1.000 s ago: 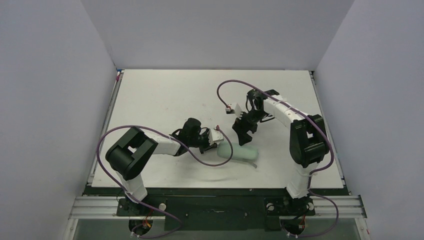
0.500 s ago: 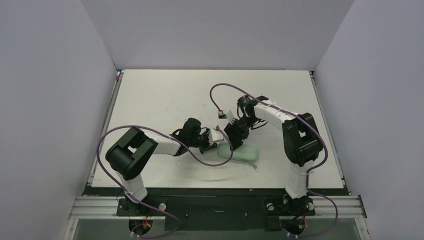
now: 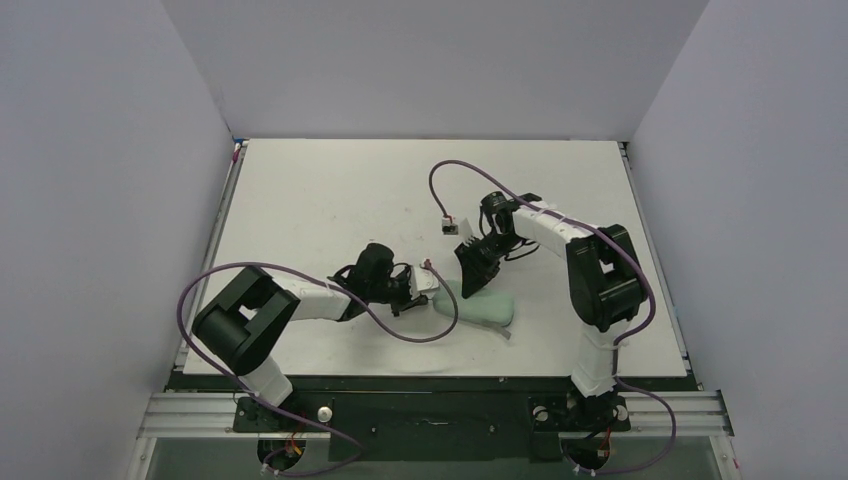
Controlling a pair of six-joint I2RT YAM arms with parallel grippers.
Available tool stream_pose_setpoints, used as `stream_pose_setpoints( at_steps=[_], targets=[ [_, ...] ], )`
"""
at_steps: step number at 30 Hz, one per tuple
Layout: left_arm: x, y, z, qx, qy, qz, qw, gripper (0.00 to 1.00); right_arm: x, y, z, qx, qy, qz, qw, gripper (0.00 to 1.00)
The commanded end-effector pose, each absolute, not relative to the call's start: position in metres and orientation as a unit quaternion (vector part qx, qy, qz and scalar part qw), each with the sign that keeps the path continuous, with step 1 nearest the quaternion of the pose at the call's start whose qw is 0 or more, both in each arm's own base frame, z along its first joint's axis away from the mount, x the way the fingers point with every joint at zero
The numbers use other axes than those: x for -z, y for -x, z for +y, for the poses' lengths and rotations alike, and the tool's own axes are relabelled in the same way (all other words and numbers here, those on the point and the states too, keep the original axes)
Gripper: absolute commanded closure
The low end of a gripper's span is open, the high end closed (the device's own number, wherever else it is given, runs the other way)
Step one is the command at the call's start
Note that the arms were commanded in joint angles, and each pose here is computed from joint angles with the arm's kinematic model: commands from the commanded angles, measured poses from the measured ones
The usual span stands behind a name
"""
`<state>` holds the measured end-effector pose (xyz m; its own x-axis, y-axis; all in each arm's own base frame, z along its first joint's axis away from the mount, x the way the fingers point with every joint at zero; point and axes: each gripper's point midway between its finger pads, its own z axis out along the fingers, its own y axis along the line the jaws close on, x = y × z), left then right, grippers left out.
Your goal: Open the umbrella
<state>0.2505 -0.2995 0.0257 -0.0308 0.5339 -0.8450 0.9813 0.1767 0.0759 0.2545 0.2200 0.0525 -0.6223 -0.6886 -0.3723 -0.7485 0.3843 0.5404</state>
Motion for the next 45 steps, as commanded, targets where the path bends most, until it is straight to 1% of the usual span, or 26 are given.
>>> stream_pose_setpoints(
  at_steps=[1,7,10,14,17,24,29,33,39,41,42,43,44,45],
  targets=[
    [-0.029,-0.236,-0.297,0.299,-0.586,0.648,0.383,1.00,-0.033,-0.287,0.200,-0.284,0.431,0.852,0.090,1.00],
    [-0.030,-0.234,-0.307,0.302,-0.581,0.648,0.388,1.00,-0.044,-0.313,0.206,-0.302,0.344,0.877,0.147,1.00],
    [-0.033,-0.236,-0.316,0.312,-0.571,0.651,0.391,1.00,-0.050,-0.314,0.212,-0.312,0.307,0.884,0.163,1.00],
    [-0.036,-0.233,-0.327,0.322,-0.570,0.646,0.394,1.00,-0.059,-0.329,0.220,-0.317,0.264,0.886,0.211,1.00],
    [-0.038,-0.235,-0.334,0.327,-0.565,0.645,0.399,1.00,-0.062,-0.332,0.225,-0.329,0.226,0.891,0.216,1.00],
    [-0.033,-0.243,-0.342,0.325,-0.559,0.647,0.405,1.00,-0.062,-0.342,0.231,-0.329,0.185,0.894,0.243,1.00],
    [-0.039,-0.242,-0.355,0.333,-0.557,0.640,0.411,1.00,-0.062,-0.350,0.233,-0.330,0.153,0.895,0.257,1.00],
    [-0.038,-0.232,-0.362,0.339,-0.569,0.628,0.408,1.00,-0.065,-0.358,0.235,-0.330,0.142,0.894,0.268,1.00],
    [-0.041,-0.229,-0.367,0.343,-0.563,0.633,0.406,1.00,-0.071,-0.359,0.239,-0.340,0.148,0.889,0.268,1.00],
    [-0.051,-0.235,-0.362,0.347,-0.543,0.647,0.407,0.83,-0.077,-0.353,0.242,-0.344,0.170,0.886,0.263,1.00],
    [-0.054,-0.240,-0.355,0.354,-0.525,0.661,0.402,0.59,-0.081,-0.349,0.245,-0.346,0.191,0.880,0.264,1.00],
    [-0.065,-0.242,-0.353,0.360,-0.516,0.661,0.408,0.49,-0.085,-0.346,0.246,-0.345,0.201,0.880,0.258,0.99],
    [-0.068,-0.248,-0.344,0.362,-0.499,0.675,0.406,0.37,-0.091,-0.344,0.248,-0.348,0.221,0.873,0.263,0.94],
    [-0.081,-0.249,-0.340,0.365,-0.494,0.670,0.417,0.32,-0.091,-0.340,0.247,-0.348,0.226,0.873,0.256,0.92]
  ],
)
